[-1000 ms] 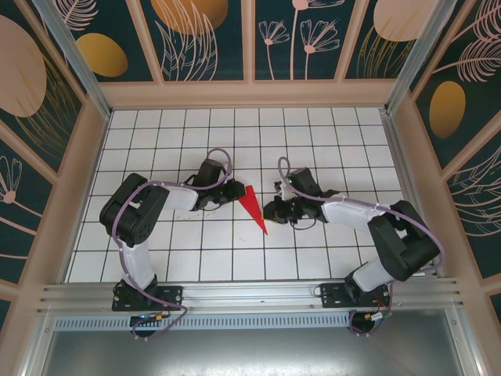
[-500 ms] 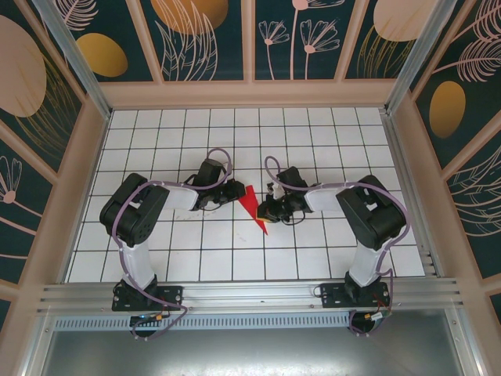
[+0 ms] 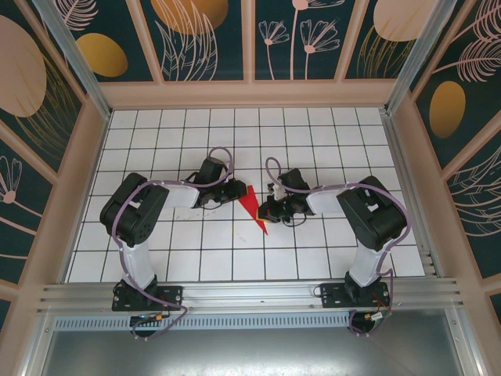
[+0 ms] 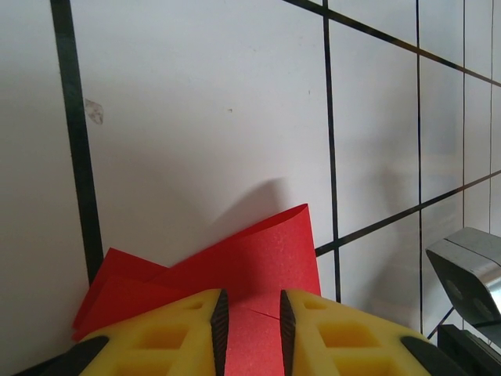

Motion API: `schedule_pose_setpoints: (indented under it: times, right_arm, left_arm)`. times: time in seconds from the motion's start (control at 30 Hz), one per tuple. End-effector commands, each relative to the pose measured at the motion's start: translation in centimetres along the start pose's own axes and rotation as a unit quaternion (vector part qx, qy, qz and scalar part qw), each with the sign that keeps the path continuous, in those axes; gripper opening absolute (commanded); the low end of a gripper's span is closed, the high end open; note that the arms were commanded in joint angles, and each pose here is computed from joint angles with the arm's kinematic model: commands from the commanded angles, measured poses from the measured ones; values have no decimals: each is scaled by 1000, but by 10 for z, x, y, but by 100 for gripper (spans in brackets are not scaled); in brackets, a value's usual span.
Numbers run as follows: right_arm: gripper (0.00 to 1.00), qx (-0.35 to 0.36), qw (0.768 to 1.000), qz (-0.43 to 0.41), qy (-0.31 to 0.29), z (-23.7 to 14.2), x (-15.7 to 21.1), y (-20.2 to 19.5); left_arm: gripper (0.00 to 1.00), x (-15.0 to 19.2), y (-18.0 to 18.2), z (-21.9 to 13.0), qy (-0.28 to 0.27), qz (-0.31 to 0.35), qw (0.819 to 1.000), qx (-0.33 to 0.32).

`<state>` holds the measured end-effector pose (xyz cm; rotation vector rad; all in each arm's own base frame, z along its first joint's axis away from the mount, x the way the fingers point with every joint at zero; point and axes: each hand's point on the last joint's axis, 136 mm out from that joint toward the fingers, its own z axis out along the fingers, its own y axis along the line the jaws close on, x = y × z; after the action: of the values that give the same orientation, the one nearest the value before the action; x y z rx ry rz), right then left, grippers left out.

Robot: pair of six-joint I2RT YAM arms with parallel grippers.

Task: Fold a paper plane with a square sheet of paper (pick it up from the middle)
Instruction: Fold the wing for the fifth time at the center of the table.

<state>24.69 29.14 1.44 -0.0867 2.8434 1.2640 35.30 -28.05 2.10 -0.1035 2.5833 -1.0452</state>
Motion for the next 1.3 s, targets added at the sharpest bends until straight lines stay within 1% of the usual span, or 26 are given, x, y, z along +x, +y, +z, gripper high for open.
schedule_pose_setpoints:
  times: [0.0,0.13,0.3,0.47,0.53,0.6,0.7,0.77,0.8,0.83,0.9,0.97,1.0,1.07,1.13,1.17,1.2,1.27]
  right_arm:
    - [0,85,994,47,42,5,36,-54]
    - [0,82,994,50,42,6,36,-54]
    - [0,80,995,51,43,7,37,-54]
    - [0,70,995,50,41,8,35,-50]
    - [0,60,996,49,37,8,31,-44]
    - [1,39,998,41,24,7,25,-32]
    - [5,4,1000,25,0,0,12,-8]
    - [7,-26,999,8,-23,-10,3,13]
    - [10,-36,999,-4,-41,-19,-4,24]
    - [12,-40,997,-14,-58,-27,-9,32]
    - [17,-36,994,-34,-99,-48,-20,41]
    - [22,-20,990,-39,-134,-65,-28,39]
    - [25,-7,987,-30,-160,-78,-37,29]
    - [28,11,981,-14,-191,-93,-44,13]
    - [30,14,978,5,-208,-103,-49,-1]
    - [32,12,977,10,-212,-106,-50,-5]
    - [33,11,977,14,-213,-107,-51,-9]
    - [33,10,978,21,-209,-104,-51,-14]
  left_arm:
    - [29,-14,61,1,-30,-8,995,-94]
    - [32,-21,64,-4,-39,-8,995,-88]
    - [36,-32,56,-10,-52,0,996,-72]
    - [39,-47,50,-19,-66,4,995,-72]
    - [41,-52,46,-26,-75,5,995,-73]
    - [47,-56,39,-35,-84,5,994,-72]
    - [51,-60,33,-50,-95,-5,992,-83]
    - [53,-59,28,-61,-100,-12,991,-85]
    - [55,-55,32,-64,-100,-24,989,-105]
    - [56,-55,26,-73,-109,-26,988,-110]
    - [59,-45,21,-78,-108,-31,985,-135]
    - [60,-33,13,-78,-101,-28,982,-156]
    - [63,-27,9,-77,-96,-26,980,-170]
    - [65,-12,9,-73,-81,-31,977,-192]
    - [67,-9,-10,-69,-81,-26,978,-191]
    - [72,-5,-18,-65,-80,-23,978,-191]
    - [74,-1,-24,-60,-73,-20,979,-188]
    - [75,9,-29,-45,-52,-19,979,-197]
